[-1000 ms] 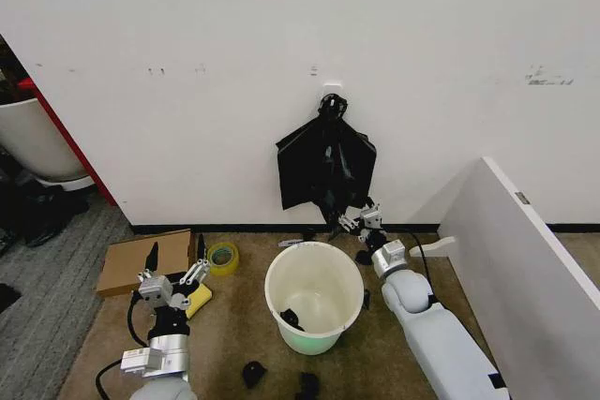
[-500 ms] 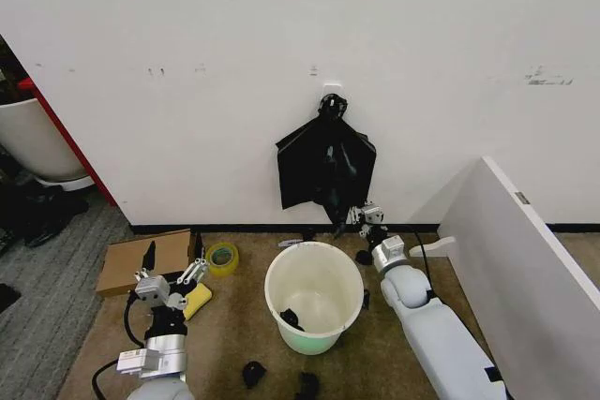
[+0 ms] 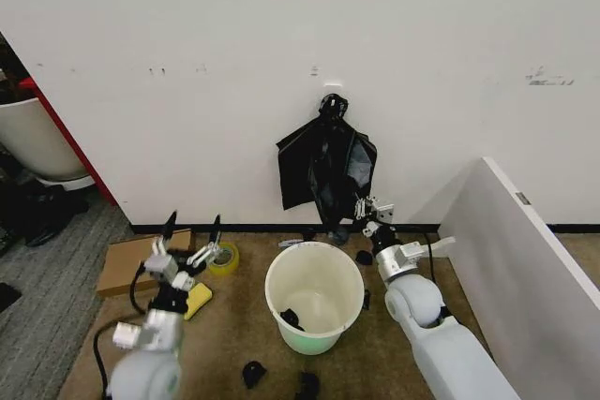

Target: Place the garbage bag over the trash bin.

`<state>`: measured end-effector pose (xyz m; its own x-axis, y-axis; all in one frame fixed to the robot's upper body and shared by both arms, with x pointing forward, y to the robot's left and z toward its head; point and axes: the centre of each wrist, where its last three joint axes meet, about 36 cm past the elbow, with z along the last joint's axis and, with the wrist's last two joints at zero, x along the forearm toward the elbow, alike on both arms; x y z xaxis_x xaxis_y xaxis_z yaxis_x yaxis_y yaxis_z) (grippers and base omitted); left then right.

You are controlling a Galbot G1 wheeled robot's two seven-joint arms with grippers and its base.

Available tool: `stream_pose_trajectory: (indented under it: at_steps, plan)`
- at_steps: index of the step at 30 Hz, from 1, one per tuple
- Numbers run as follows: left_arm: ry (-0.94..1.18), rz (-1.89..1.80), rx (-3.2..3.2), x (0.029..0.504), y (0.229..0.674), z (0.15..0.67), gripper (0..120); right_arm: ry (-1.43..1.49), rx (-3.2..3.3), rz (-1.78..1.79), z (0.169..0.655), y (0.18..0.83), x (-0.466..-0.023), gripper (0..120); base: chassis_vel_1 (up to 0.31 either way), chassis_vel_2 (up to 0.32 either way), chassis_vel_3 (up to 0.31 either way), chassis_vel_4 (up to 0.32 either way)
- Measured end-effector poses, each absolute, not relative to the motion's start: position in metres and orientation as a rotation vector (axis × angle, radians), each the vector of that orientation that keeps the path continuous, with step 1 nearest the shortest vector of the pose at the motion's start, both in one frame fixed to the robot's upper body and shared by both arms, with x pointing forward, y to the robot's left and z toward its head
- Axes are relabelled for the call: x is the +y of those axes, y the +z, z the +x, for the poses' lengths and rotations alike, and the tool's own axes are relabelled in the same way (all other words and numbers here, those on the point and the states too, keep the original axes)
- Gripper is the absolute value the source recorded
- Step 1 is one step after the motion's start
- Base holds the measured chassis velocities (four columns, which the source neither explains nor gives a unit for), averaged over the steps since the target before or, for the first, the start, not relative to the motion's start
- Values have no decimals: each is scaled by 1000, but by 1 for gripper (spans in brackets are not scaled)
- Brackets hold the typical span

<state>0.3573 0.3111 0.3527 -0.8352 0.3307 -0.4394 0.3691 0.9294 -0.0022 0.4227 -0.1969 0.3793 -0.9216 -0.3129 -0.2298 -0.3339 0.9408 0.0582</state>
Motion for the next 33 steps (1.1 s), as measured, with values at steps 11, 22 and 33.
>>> stream_pose_trajectory:
  at_steps: [11, 22, 33]
  plan:
    - [98, 978, 2554, 336, 359, 427, 100, 237, 2826, -649, 426, 379, -164, 0, 0, 0, 0, 0]
    - [204, 1090, 2505, 286, 364, 486, 100, 245, 2788, -654, 422, 377, -166, 0, 0, 0, 0, 0]
    - [401, 1009, 2516, 274, 370, 526, 97, 233, 2769, -666, 419, 378, -164, 0, 0, 0, 0, 0]
